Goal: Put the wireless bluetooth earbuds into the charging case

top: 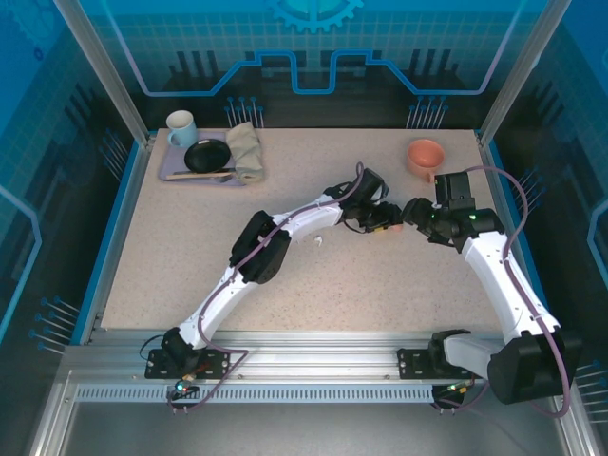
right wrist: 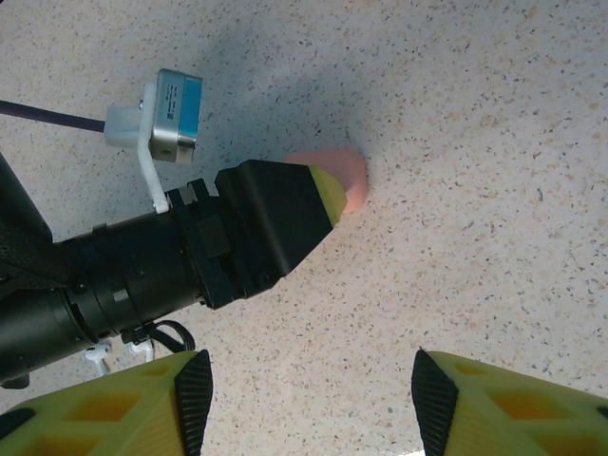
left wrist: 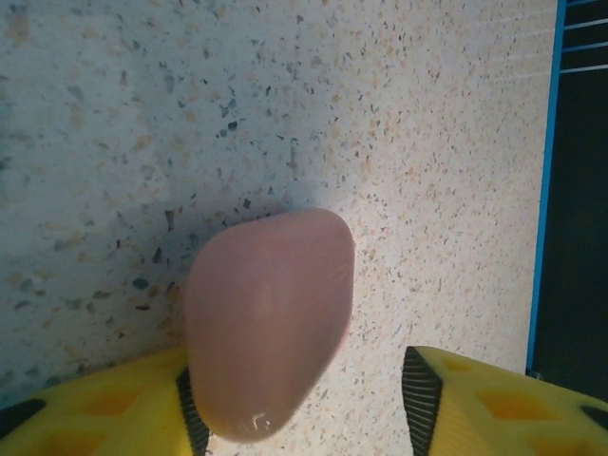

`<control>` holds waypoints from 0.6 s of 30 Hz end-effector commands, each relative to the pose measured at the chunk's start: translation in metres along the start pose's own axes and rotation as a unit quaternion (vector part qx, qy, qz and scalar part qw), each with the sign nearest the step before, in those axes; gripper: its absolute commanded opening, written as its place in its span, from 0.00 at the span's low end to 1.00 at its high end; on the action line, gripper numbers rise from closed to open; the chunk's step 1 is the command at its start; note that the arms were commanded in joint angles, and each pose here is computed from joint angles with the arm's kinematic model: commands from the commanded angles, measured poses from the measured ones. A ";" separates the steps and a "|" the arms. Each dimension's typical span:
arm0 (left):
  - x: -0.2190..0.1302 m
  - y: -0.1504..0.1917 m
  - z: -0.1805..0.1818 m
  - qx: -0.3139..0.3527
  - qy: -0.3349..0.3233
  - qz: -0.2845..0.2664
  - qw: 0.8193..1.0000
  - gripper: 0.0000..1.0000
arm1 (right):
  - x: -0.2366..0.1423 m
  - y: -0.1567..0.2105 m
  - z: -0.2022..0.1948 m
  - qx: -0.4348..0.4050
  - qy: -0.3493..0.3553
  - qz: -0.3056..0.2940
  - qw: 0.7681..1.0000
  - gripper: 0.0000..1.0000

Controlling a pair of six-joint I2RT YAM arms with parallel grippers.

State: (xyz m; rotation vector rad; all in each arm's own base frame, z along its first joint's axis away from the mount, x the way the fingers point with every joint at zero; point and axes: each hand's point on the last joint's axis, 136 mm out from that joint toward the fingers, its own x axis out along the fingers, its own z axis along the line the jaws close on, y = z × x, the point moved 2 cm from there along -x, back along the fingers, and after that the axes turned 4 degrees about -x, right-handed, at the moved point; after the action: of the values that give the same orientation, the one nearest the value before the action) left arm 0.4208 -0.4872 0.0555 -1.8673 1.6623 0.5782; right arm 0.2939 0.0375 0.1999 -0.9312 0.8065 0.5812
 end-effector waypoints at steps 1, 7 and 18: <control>-0.017 0.002 0.011 -0.001 -0.049 0.004 0.999 0.61 | -0.013 -0.008 0.003 0.000 -0.011 -0.014 1.000 0.61; -0.066 -0.015 -0.004 0.027 -0.059 -0.036 0.997 0.65 | -0.023 -0.009 0.003 -0.001 -0.010 -0.019 1.000 0.63; -0.225 -0.025 -0.047 0.144 -0.087 -0.199 0.965 0.67 | -0.017 0.009 0.025 -0.029 -0.031 0.012 0.999 0.68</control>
State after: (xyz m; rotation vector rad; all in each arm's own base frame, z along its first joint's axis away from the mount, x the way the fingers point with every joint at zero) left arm 0.4156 -0.3758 0.1902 -1.8284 1.3091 0.4497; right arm 0.2834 0.0463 0.2147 -0.9489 0.7661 0.5986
